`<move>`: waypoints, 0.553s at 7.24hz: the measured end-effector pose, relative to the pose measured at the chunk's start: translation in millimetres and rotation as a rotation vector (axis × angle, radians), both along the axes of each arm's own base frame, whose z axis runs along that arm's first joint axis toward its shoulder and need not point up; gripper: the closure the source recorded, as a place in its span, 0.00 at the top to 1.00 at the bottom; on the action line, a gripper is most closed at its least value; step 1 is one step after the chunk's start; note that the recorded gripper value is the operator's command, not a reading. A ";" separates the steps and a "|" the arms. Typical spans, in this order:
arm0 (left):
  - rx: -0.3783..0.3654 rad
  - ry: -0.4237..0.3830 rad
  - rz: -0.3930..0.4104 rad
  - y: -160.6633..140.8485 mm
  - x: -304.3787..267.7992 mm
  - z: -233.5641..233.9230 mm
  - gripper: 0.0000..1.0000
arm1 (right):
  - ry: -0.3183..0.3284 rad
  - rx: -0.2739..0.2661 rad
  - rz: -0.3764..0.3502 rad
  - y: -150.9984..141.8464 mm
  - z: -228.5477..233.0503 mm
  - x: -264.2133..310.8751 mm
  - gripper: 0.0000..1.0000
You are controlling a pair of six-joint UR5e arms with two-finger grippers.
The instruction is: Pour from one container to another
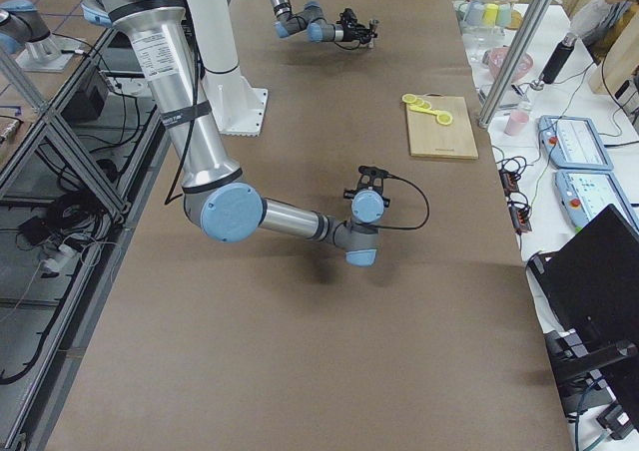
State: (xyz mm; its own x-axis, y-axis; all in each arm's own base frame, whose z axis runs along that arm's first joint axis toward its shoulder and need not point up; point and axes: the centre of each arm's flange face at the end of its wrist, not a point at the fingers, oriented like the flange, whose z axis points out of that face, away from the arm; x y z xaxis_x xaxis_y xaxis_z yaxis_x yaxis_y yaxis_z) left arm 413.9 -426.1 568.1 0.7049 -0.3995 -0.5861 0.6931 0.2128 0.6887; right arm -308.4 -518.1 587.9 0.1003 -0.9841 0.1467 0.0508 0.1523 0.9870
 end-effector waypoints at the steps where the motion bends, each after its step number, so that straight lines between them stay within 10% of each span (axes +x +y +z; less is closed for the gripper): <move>1: 0.001 -0.011 0.004 -2.9 -5.0 -7.5 0.00 | 0.000 0.002 0.004 0.4 -0.3 -2.1 0.92; 4: -0.009 -0.030 0.047 -19.3 -33.7 -54.3 0.00 | -0.001 0.007 0.006 3.5 -2.0 -10.3 0.91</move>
